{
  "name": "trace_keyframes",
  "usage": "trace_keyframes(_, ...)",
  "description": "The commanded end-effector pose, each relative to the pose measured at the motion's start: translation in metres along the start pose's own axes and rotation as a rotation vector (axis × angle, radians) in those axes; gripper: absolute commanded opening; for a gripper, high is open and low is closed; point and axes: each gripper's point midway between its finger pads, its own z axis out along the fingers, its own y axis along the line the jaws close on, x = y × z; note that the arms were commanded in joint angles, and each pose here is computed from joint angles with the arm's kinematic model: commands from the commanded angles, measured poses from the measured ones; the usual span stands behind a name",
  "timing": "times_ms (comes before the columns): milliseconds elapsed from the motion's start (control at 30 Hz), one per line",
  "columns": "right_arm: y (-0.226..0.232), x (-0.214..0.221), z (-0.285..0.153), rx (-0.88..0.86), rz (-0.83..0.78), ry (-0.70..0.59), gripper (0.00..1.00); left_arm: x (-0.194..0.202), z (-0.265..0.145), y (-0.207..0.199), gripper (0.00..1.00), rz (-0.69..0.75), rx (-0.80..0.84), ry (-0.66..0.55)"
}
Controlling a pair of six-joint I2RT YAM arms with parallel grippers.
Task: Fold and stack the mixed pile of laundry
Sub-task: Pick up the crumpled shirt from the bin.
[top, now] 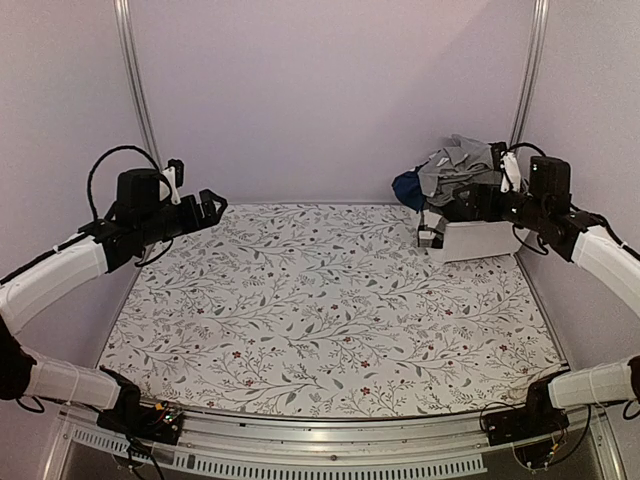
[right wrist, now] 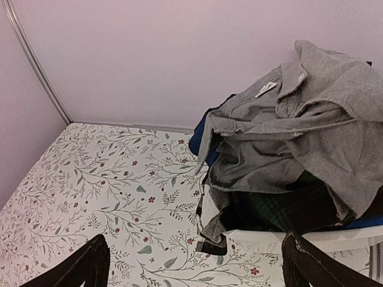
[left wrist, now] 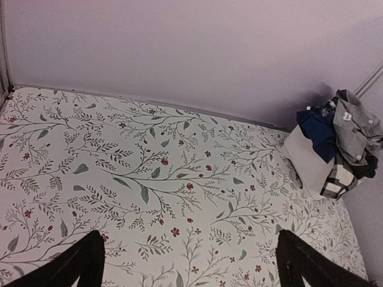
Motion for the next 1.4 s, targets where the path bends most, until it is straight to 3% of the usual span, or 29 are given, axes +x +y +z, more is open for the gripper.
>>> trace_keyframes(0, -0.03, -0.072, -0.019, 0.181, -0.061, -0.13, 0.99, -0.01, 0.002, -0.011, 1.0, 0.022, 0.019, -0.012)
trace_keyframes(167, -0.065, -0.144, -0.027, 0.327, -0.055, -0.215, 0.99, -0.01, 0.006, -0.014, 1.0, 0.013, 0.027, 0.005)
trace_keyframes(333, -0.091, -0.161, -0.001, 0.429, -0.067, -0.167, 0.99, -0.008, 0.003, -0.01, 1.0, -0.001, 0.01, 0.007)
trace_keyframes(833, -0.185, -0.081, 0.103, 0.717, -0.145, 0.161, 0.99, -0.007, 0.005, -0.004, 1.0, 0.0, -0.016, -0.002)
trace_keyframes(867, -0.187, -0.077, 0.108, 0.717, -0.148, 0.178, 0.96, -0.006, 0.007, -0.005, 1.0, 0.001, -0.013, 0.003)
trace_keyframes(933, -0.185, -0.073, 0.116, 0.685, -0.141, 0.198, 0.8, -0.005, 0.008, -0.005, 1.0, 0.0, -0.015, 0.005)
trace_keyframes(1133, -0.133, -0.106, 0.119, 0.419, -0.09, 0.095, 0.03, -0.015, 0.007, -0.007, 1.0, -0.016, -0.013, -0.026)
trace_keyframes(1367, -0.045, -0.159, 0.092, 0.128, -0.136, -0.055, 0.0, -0.022, 0.007, -0.012, 1.0, -0.022, 0.005, -0.046)
